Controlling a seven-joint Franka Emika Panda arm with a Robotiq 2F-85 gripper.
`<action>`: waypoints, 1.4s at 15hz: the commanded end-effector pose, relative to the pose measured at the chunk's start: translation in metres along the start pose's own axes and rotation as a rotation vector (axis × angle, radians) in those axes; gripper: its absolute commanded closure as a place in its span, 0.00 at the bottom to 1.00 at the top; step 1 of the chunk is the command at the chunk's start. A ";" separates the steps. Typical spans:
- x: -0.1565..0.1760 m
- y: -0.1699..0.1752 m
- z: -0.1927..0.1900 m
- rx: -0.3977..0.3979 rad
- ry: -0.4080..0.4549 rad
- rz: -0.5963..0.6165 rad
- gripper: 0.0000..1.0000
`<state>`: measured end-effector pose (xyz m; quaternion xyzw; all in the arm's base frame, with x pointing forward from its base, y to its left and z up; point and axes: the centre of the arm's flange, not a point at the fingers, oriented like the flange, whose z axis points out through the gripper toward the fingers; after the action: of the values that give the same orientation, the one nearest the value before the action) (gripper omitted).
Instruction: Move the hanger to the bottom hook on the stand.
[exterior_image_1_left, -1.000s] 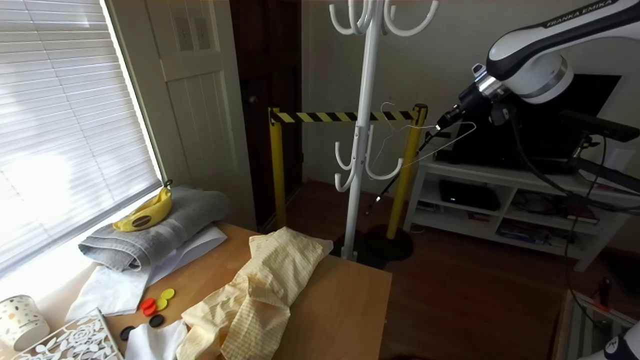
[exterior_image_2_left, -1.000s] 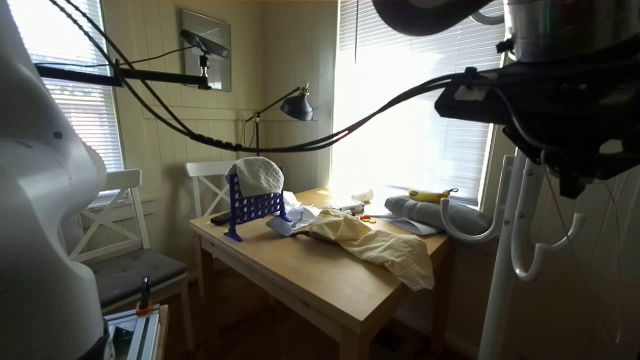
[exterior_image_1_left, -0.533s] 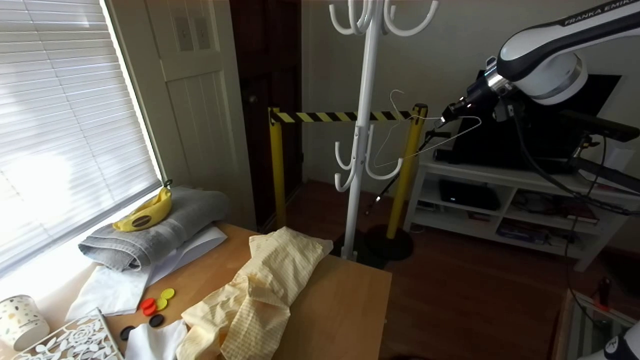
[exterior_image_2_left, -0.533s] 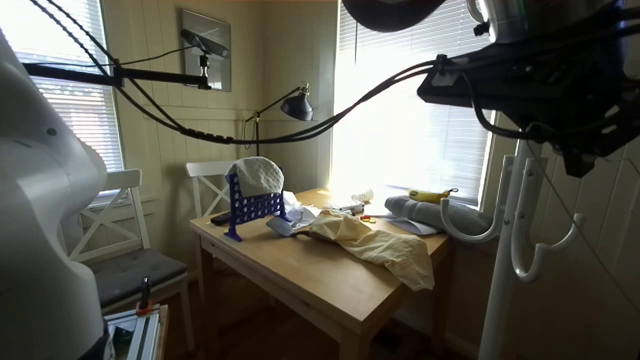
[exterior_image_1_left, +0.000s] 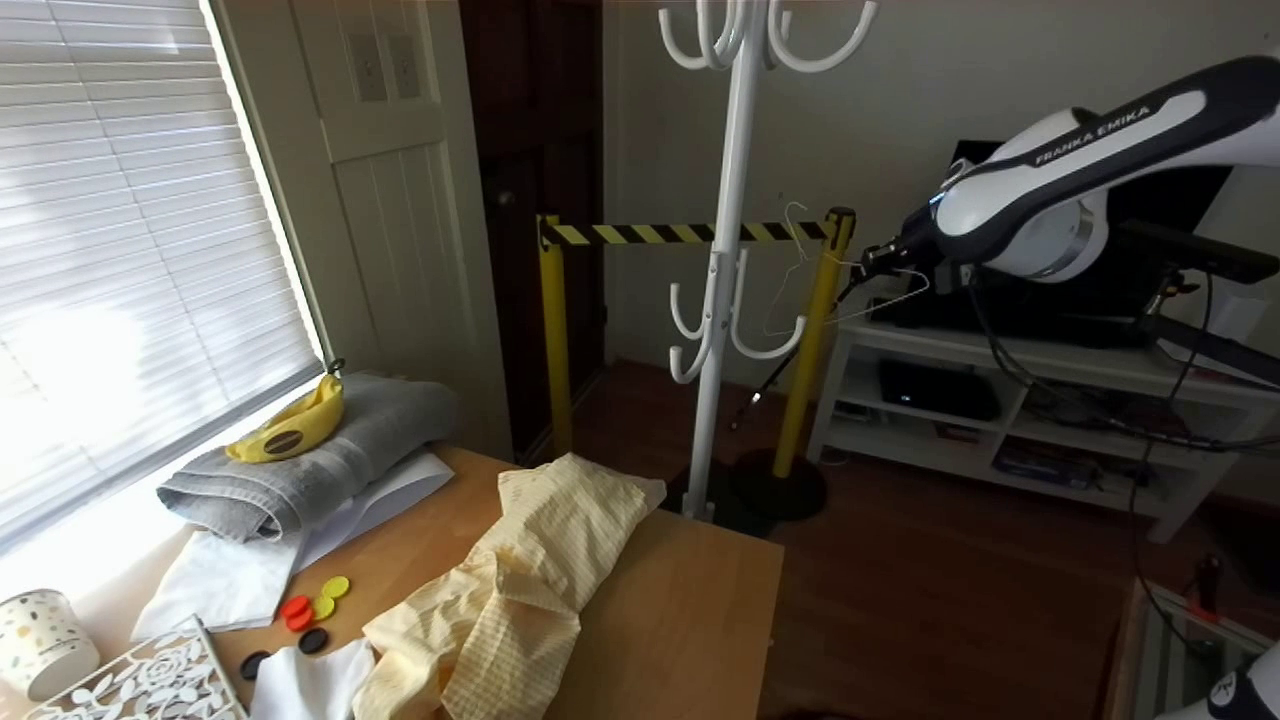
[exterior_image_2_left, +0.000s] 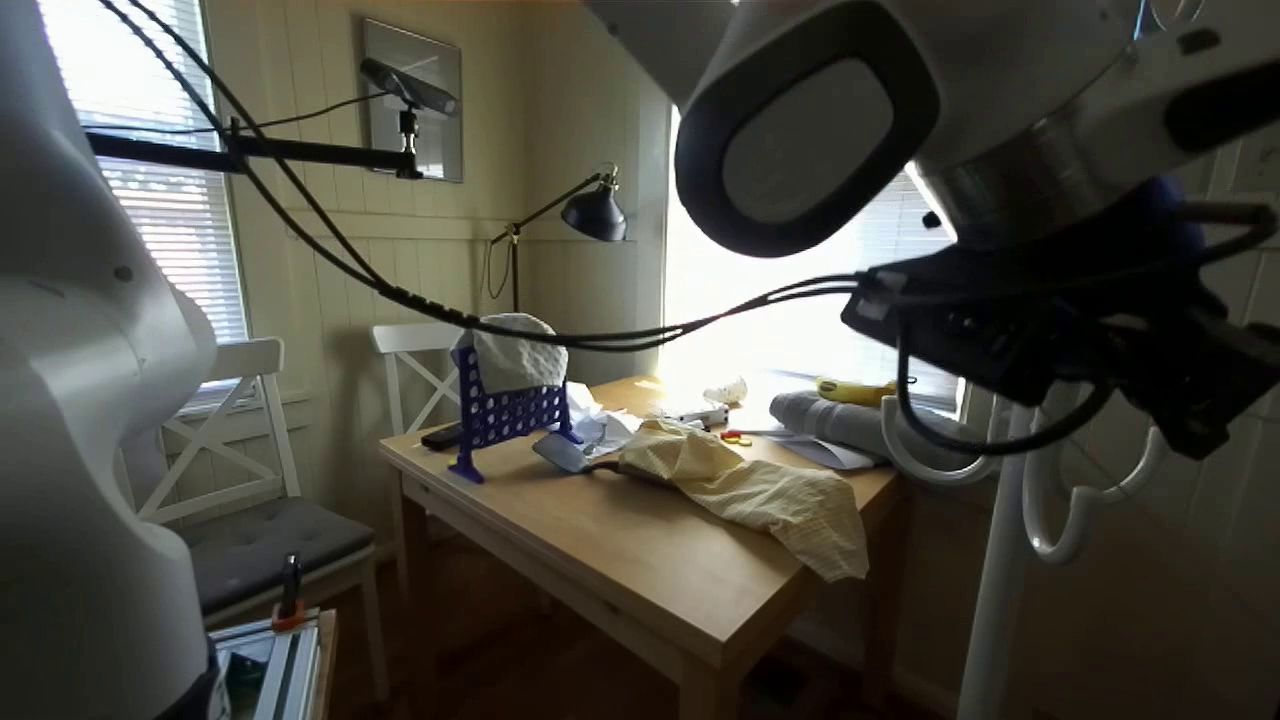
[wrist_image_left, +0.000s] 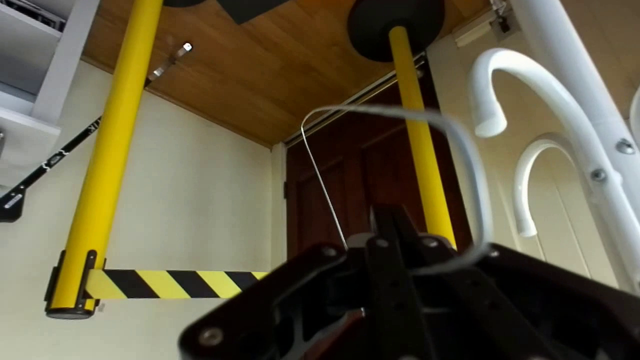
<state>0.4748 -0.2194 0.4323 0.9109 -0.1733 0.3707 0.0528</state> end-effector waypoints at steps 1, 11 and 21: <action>-0.022 -0.031 0.034 -0.122 -0.002 0.011 1.00; -0.086 -0.093 0.128 -0.134 -0.249 -0.347 1.00; -0.081 -0.178 0.138 -0.080 -0.320 -0.534 0.98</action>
<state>0.5744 -0.0618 0.2824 0.9682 0.0518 0.1883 0.1561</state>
